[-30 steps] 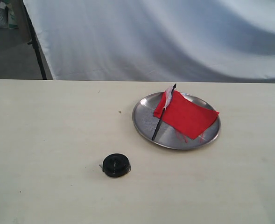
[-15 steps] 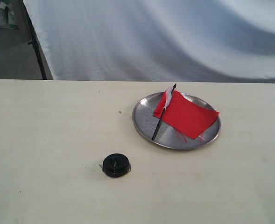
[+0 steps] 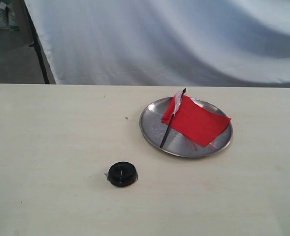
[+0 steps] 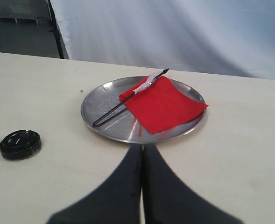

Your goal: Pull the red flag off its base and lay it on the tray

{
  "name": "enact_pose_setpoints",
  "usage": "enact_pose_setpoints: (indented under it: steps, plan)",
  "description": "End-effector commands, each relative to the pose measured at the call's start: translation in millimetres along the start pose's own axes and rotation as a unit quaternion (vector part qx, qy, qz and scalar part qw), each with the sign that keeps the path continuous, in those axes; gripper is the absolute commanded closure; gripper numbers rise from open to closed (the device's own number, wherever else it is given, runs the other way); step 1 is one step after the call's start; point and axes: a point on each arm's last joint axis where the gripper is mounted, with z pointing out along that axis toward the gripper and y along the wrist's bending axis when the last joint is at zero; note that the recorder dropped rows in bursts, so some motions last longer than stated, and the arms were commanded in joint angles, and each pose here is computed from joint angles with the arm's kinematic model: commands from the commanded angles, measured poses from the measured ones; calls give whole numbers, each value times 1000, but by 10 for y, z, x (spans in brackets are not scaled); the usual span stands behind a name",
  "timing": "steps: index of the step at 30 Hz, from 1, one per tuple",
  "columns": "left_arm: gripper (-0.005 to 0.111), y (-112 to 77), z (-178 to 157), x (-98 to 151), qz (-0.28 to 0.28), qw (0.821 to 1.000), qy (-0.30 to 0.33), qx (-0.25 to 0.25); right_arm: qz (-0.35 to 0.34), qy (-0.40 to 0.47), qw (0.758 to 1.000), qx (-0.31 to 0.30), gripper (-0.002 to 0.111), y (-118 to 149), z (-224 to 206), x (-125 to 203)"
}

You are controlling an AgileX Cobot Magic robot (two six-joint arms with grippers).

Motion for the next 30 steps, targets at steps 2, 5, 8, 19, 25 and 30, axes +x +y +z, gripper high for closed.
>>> enact_pose_setpoints:
  steps: [2, 5, 8, 19, 25, 30]
  plan:
    - [107, 1, 2, 4, -2, 1000, -4, -1, -5, -1, 1000, 3, 108, -5, -6, 8]
    - [107, 1, 2, 4, -2, 1000, -4, -1, -5, -1, 1000, 3, 108, -5, -6, 8]
    - [107, 1, 2, 4, -2, 1000, -4, -1, -5, -1, 1000, 3, 108, -5, -6, 8]
    - [107, 1, 2, 4, -2, 1000, -4, -1, -5, -1, 1000, 3, 108, -5, -6, 8]
    - [107, 1, 2, 4, -2, 1000, -4, -1, -5, -1, 1000, 3, 108, -5, -6, 8]
    - [107, 1, 2, 4, -2, 1000, -4, -1, -7, -28, 1000, 2, 108, -4, -53, -26]
